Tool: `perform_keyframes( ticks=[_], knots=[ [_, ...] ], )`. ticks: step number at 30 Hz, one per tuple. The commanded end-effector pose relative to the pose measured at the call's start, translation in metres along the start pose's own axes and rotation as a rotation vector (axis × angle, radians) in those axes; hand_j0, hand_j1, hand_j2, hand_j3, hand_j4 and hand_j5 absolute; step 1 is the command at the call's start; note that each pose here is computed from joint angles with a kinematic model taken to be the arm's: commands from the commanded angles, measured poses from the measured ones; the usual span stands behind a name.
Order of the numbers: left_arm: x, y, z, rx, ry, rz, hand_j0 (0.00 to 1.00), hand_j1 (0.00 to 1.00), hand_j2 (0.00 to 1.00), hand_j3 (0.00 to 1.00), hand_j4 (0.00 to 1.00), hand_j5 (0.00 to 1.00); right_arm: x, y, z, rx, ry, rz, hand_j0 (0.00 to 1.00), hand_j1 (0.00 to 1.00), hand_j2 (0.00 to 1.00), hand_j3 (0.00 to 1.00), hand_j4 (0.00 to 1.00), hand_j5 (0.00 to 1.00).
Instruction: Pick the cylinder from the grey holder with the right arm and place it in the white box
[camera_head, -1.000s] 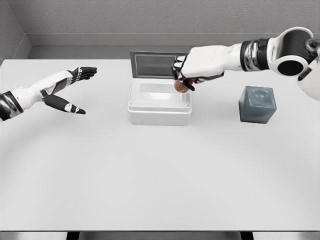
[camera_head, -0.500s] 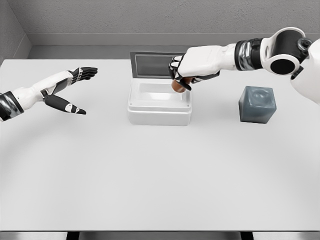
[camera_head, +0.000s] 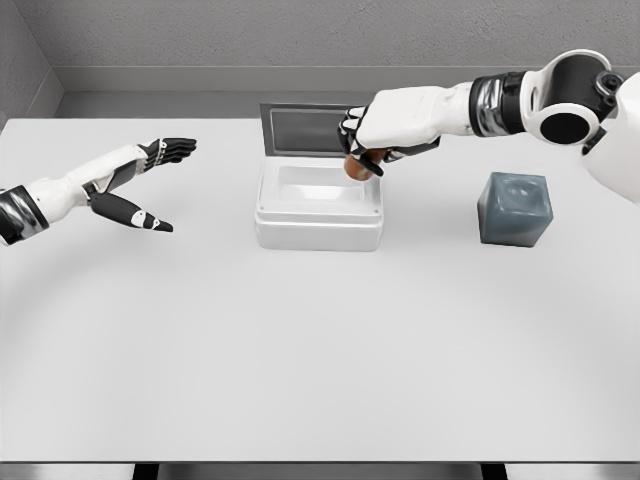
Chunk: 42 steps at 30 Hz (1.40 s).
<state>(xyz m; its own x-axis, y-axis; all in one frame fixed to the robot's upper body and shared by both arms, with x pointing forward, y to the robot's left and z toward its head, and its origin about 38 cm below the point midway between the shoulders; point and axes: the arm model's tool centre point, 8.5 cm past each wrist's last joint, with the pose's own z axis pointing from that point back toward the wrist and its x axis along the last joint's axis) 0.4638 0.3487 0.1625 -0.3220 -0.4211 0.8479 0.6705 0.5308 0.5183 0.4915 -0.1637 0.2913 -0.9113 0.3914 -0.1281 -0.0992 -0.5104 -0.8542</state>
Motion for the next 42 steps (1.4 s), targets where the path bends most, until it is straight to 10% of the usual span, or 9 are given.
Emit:
perform_keyframes(
  ticks=[1, 21, 22, 23, 24, 32, 37, 42],
  knots=[
    [0.000, 0.001, 0.000, 0.004, -0.003, 0.005, 1.00, 1.00, 1.00, 1.00, 1.00, 1.00, -0.001, 0.003, -0.005, 0.006, -0.002, -0.014, 0.21, 0.21, 0.21, 0.21, 0.21, 0.21],
    [0.000, -0.001, 0.000, 0.002, -0.004, 0.006, 1.00, 1.00, 1.00, 1.00, 1.00, 1.00, -0.003, 0.008, -0.004, 0.020, 0.002, -0.019, 0.21, 0.21, 0.21, 0.21, 0.21, 0.21],
    [0.000, -0.001, 0.000, 0.002, -0.004, 0.006, 1.00, 1.00, 1.00, 1.00, 1.00, 1.00, -0.003, 0.008, -0.003, 0.021, 0.003, -0.016, 0.34, 0.34, 0.34, 0.34, 0.34, 0.34],
    [0.000, -0.001, 0.000, 0.001, -0.003, 0.007, 1.00, 1.00, 1.00, 1.00, 1.00, 1.00, -0.003, 0.007, -0.002, 0.020, 0.007, -0.014, 0.82, 0.82, 0.82, 0.82, 0.82, 0.82],
    [0.000, -0.001, 0.000, 0.001, -0.003, 0.007, 1.00, 1.00, 1.00, 1.00, 1.00, 1.00, -0.003, 0.006, -0.002, 0.018, 0.007, -0.011, 1.00, 1.00, 1.00, 1.00, 1.00, 1.00],
    [0.000, -0.001, 0.000, 0.001, -0.003, 0.007, 1.00, 1.00, 1.00, 1.00, 1.00, 1.00, 0.017, -0.019, 0.000, -0.036, -0.039, 0.055, 1.00, 1.00, 1.00, 1.00, 1.00, 1.00],
    [0.000, -0.001, 0.000, 0.001, -0.003, 0.007, 1.00, 1.00, 1.00, 1.00, 1.00, 1.00, 0.001, -0.040, 0.079, -0.147, 0.047, 0.123, 1.00, 1.00, 1.00, 1.00, 1.00, 1.00],
    [0.000, -0.001, 0.000, 0.001, -0.003, 0.007, 1.00, 1.00, 1.00, 1.00, 1.00, 1.00, -0.026, 0.033, 0.150, -0.108, 0.221, -0.022, 1.00, 1.00, 1.00, 1.00, 1.00, 1.00]
  ],
)
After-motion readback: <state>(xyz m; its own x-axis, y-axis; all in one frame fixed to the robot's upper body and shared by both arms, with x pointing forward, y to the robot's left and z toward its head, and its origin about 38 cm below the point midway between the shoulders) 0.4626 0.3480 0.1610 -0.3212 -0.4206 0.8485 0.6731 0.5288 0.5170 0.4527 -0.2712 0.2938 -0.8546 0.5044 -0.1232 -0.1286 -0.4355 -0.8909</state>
